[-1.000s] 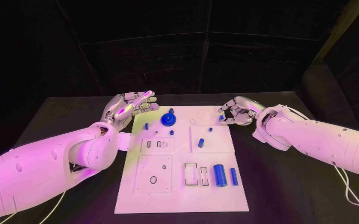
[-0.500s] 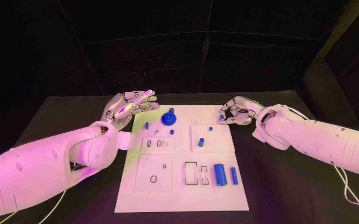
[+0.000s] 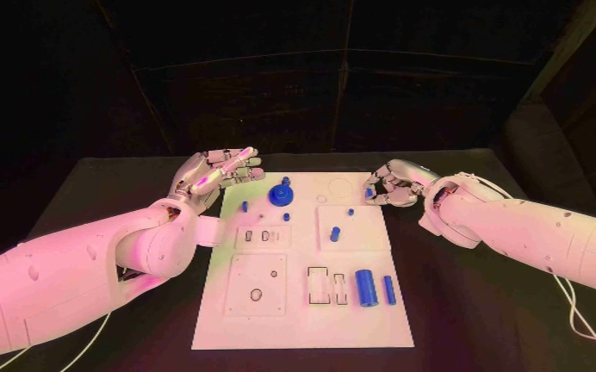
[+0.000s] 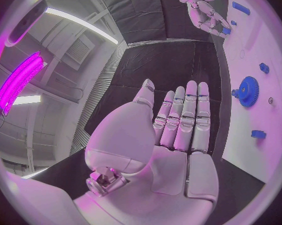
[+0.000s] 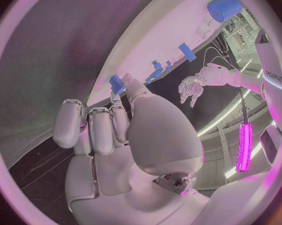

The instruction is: Assemble the parts on the task board

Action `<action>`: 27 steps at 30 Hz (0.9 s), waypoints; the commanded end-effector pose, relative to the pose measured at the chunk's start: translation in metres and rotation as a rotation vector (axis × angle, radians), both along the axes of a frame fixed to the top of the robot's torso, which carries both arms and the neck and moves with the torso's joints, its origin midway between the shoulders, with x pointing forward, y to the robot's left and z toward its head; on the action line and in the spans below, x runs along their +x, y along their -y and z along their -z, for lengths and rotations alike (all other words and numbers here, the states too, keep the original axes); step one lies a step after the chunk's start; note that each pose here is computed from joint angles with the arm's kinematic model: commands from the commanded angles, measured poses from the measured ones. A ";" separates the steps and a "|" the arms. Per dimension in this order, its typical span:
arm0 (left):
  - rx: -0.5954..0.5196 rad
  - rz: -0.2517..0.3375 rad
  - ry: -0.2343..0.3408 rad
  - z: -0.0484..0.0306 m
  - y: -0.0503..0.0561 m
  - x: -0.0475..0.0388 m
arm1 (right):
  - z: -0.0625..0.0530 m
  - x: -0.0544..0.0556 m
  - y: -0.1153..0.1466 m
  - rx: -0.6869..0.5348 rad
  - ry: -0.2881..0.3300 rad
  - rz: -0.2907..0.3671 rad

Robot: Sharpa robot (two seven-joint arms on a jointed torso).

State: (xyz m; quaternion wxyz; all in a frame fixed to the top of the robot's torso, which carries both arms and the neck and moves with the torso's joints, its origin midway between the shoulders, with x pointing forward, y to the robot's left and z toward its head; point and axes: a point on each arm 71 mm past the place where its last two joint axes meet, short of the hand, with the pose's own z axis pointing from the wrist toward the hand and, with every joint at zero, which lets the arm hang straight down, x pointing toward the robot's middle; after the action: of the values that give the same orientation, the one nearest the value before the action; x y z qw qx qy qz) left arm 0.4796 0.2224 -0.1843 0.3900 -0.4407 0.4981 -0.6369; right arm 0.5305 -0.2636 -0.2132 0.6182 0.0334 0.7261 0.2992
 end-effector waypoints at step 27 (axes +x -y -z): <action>-0.004 0.006 0.008 -0.0014 -0.001 -0.0001 | -0.001 0.001 0.001 0.012 0.020 0.005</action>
State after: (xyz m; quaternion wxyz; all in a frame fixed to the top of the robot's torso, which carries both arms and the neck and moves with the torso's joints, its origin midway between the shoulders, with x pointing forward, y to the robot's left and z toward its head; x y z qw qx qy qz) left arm 0.4796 0.2244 -0.1844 0.3912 -0.4414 0.4980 -0.6357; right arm 0.5314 -0.2655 -0.2148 0.6194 0.0359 0.7269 0.2943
